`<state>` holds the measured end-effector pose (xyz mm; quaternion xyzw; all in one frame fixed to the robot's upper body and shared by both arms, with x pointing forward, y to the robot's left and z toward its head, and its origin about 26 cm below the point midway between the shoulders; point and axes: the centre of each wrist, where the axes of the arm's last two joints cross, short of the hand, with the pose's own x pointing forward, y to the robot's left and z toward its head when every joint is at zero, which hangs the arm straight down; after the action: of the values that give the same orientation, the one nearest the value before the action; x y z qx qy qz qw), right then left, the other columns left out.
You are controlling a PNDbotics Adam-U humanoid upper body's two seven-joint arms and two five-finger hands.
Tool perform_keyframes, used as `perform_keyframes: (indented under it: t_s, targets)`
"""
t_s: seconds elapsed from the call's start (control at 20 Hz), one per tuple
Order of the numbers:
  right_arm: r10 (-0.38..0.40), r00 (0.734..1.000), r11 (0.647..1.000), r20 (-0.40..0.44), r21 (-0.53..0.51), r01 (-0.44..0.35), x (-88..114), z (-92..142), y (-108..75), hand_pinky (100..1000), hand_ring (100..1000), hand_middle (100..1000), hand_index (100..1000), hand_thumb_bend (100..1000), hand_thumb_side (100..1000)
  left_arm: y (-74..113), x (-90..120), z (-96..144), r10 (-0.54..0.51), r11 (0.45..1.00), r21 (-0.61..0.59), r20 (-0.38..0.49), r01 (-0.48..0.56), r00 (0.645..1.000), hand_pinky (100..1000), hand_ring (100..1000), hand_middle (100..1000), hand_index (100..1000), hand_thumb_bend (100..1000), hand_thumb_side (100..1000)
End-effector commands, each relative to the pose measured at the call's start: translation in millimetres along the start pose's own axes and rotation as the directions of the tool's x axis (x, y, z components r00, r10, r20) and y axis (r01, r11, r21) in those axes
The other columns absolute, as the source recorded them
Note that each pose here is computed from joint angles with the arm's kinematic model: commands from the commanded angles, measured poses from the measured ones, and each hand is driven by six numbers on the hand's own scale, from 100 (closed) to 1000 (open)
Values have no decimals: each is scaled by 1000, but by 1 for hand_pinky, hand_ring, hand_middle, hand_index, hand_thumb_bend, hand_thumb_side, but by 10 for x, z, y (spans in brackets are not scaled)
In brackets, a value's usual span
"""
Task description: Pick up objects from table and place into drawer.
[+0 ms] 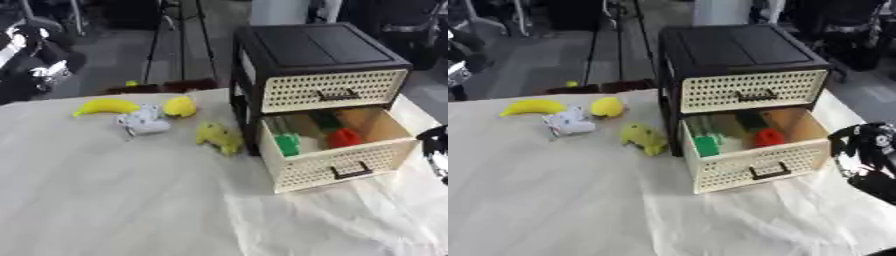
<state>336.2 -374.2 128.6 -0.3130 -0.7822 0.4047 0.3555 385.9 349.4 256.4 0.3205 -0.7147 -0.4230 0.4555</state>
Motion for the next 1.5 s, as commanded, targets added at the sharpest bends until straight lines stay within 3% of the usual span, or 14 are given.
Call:
perform_keyframes:
  t_s: [0.05, 0.25, 0.55, 1.1, 1.5]
  targets:
    - [9, 998, 999, 57, -36, -7, 76, -130, -136, 100, 240, 349, 666, 100, 783, 256, -119, -41, -81, 997, -6, -92, 81, 992, 679, 607, 700, 788, 523, 738]
    - [4, 995, 999, 104, -49, 1, 145, -249, -168, 100, 241, 349, 665, 100, 786, 341, -289, -109, -114, 993, 18, -201, 120, 973, 680, 609, 702, 785, 550, 646]
    - [-2, 990, 998, 139, -62, 11, 202, -336, -196, 100, 242, 351, 662, 100, 795, 326, -559, -168, -179, 984, -47, -266, 172, 947, 683, 608, 698, 786, 599, 479]
    - [-5, 989, 997, 149, -77, 16, 225, -367, -211, 100, 242, 350, 660, 100, 806, -27, -1002, -205, -285, 954, -181, -290, 240, 914, 609, 559, 645, 761, 671, 472]
    - [-4, 989, 996, 150, -82, 17, 231, -378, -215, 100, 242, 350, 660, 100, 806, -213, -997, -266, -379, 918, -220, -235, 331, 895, 579, 518, 600, 717, 655, 427]
